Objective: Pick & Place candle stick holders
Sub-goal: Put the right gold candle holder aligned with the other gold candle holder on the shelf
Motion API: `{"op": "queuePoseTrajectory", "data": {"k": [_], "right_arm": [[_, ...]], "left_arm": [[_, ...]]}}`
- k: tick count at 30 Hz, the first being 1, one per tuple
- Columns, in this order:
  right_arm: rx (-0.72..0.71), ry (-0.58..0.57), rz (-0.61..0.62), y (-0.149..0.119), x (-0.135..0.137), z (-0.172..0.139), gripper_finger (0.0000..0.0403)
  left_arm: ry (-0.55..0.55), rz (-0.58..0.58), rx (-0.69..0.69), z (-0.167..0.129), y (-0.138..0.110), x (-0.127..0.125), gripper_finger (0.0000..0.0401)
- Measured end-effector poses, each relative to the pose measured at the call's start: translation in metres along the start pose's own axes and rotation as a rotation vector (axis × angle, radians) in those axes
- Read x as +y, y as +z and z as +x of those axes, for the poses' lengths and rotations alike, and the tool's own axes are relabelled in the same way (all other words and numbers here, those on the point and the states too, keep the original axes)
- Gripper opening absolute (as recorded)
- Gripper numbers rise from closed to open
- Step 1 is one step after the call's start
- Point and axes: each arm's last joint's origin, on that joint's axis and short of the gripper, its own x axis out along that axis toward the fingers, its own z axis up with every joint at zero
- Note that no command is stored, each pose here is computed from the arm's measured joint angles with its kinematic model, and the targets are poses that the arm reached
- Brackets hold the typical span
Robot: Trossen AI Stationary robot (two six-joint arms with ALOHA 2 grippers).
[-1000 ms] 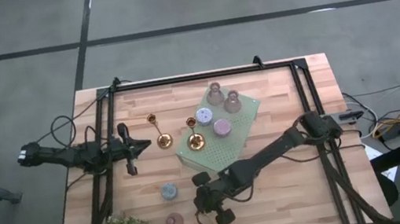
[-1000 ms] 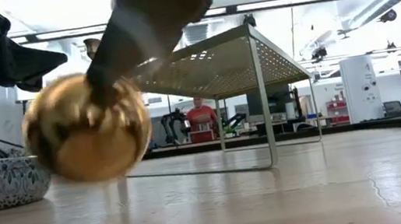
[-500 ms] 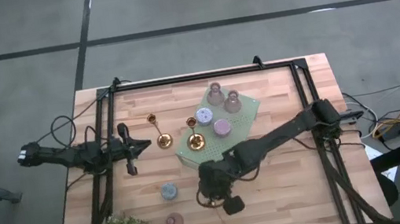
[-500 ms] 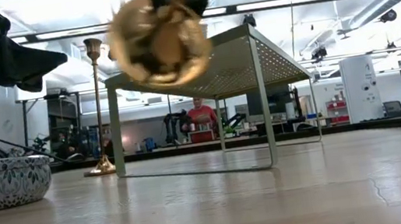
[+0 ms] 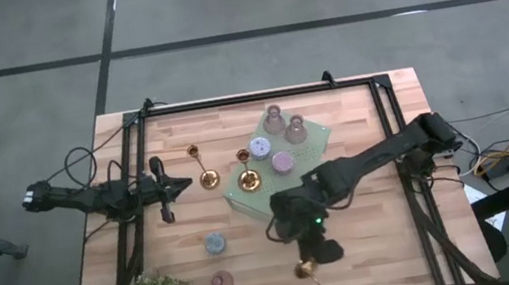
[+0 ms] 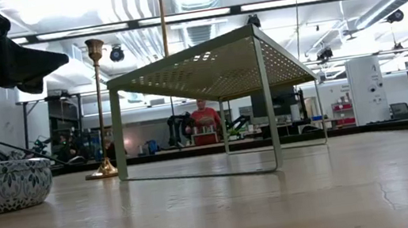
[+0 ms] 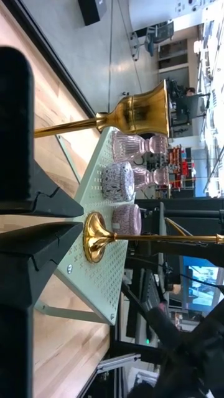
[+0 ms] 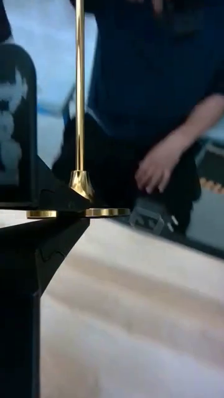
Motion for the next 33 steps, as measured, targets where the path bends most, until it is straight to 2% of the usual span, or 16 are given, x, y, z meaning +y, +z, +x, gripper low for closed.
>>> {"op": "queuePoseTrajectory", "data": {"k": [3, 9, 15, 18, 22, 33], "right_arm": [[0.044, 0.063, 0.053, -0.011, 0.005, 0.003, 0.0008], [0.110, 0.109, 0.148, -0.034, 0.010, 0.017, 0.0008], [0.171, 0.326, 0.159, -0.053, 0.012, 0.049, 0.0008], [0.133, 0.415, 0.137, -0.057, 0.012, 0.063, 0.0008], [0.036, 0.472, 0.130, -0.058, 0.006, 0.070, 0.0008], [-0.297, 0.433, 0.186, -0.070, -0.013, 0.079, 0.0008]], "left_arm": [[0.000, 0.000, 0.000, 0.000, 0.000, 0.000, 0.0028], [0.000, -0.001, -0.001, 0.000, 0.000, 0.000, 0.0028], [-0.001, 0.000, -0.001, 0.000, 0.000, 0.000, 0.0028], [0.000, -0.001, -0.002, 0.000, 0.000, 0.000, 0.0028], [0.000, -0.001, -0.002, 0.000, 0.000, 0.000, 0.0028], [0.000, -0.001, -0.002, 0.000, 0.000, 0.000, 0.0028]]}}
